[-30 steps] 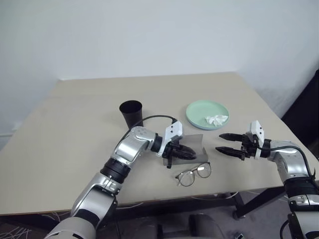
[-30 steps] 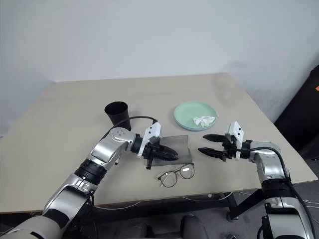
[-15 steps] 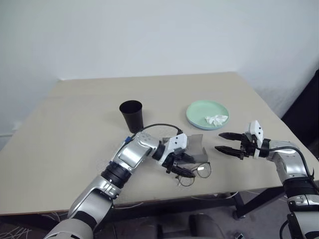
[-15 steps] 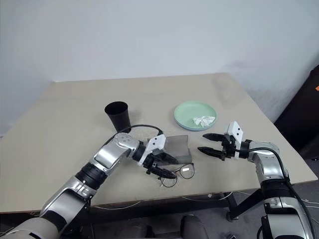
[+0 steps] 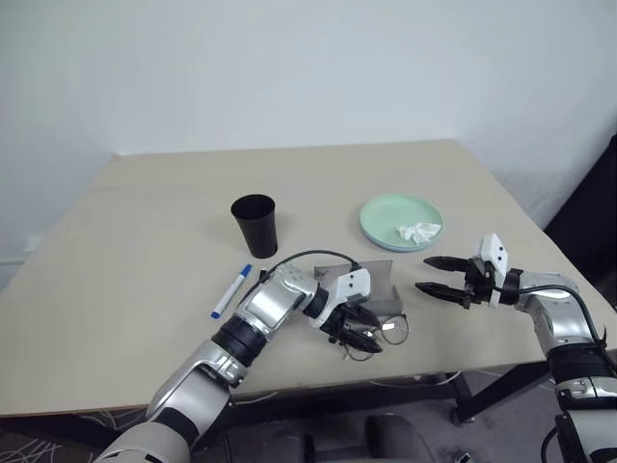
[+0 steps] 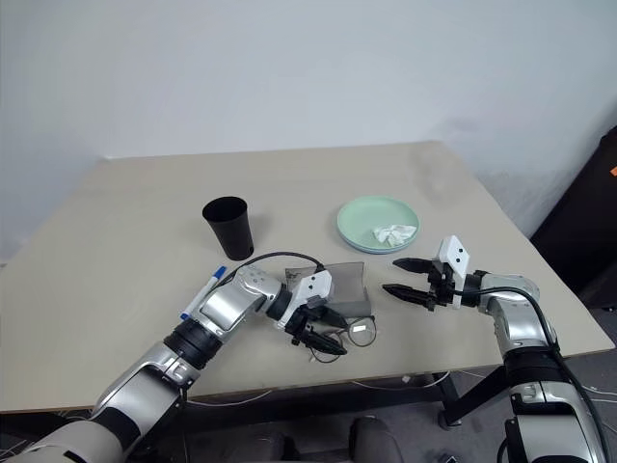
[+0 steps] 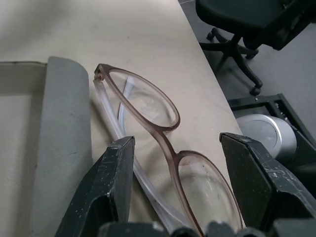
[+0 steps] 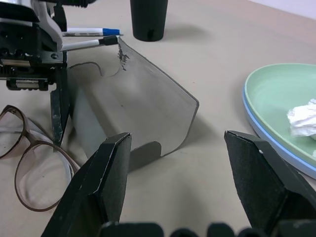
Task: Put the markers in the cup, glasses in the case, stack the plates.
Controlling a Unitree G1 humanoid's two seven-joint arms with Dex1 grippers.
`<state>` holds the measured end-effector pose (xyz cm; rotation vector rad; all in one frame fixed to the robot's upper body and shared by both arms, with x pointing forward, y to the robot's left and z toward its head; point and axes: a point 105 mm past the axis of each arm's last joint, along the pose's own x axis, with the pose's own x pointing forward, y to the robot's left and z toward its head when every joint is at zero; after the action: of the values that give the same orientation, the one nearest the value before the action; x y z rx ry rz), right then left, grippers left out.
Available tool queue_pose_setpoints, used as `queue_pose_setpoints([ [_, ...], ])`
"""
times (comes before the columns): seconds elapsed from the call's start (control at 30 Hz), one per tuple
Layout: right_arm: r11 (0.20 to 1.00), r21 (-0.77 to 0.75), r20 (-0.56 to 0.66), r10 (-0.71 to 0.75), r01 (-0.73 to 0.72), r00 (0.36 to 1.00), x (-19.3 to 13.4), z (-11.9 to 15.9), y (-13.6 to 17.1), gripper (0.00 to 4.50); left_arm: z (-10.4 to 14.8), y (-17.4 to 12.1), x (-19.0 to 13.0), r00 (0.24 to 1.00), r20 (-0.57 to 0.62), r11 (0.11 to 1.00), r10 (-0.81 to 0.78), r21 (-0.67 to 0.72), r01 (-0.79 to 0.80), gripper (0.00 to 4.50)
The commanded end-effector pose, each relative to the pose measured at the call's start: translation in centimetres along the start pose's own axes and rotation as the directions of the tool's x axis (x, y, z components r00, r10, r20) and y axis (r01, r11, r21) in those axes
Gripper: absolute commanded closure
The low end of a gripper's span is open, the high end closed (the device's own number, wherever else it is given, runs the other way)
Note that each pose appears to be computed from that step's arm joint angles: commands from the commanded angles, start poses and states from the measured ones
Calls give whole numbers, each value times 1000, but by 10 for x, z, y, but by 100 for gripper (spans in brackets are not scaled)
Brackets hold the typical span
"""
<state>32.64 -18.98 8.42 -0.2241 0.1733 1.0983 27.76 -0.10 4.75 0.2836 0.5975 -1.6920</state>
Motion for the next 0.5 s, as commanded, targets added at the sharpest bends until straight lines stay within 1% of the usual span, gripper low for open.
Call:
queue_pose_setpoints([
  [0.03, 999, -44, 20, -10, 11, 1000, 0, 9, -4, 124, 16, 4, -5, 1000, 19, 999, 10, 34, -11, 282],
  [0.13, 999, -45, 20, -12, 13, 1000, 0, 9, -4, 124, 16, 5, -4, 1000, 19, 999, 9, 34, -10, 383],
  [0.17, 999, -45, 19, -14, 14, 1000, 1, 9, -4, 124, 17, 5, -4, 1000, 20, 999, 9, 34, -10, 428],
  [0.2, 999, -45, 19, -15, 16, 1000, 1, 9, -4, 124, 17, 5, -4, 1000, 22, 999, 10, 36, -11, 446],
  [0.4, 999, -49, 16, -20, 21, 1000, 1, 9, -5, 124, 21, 4, -6, 999, 48, 999, 6, 50, -8, 446],
  [0.5, 998, -52, 15, -22, 22, 1000, 1, 9, -6, 124, 31, 2, -9, 995, 99, 998, -1, 60, -5, 446],
])
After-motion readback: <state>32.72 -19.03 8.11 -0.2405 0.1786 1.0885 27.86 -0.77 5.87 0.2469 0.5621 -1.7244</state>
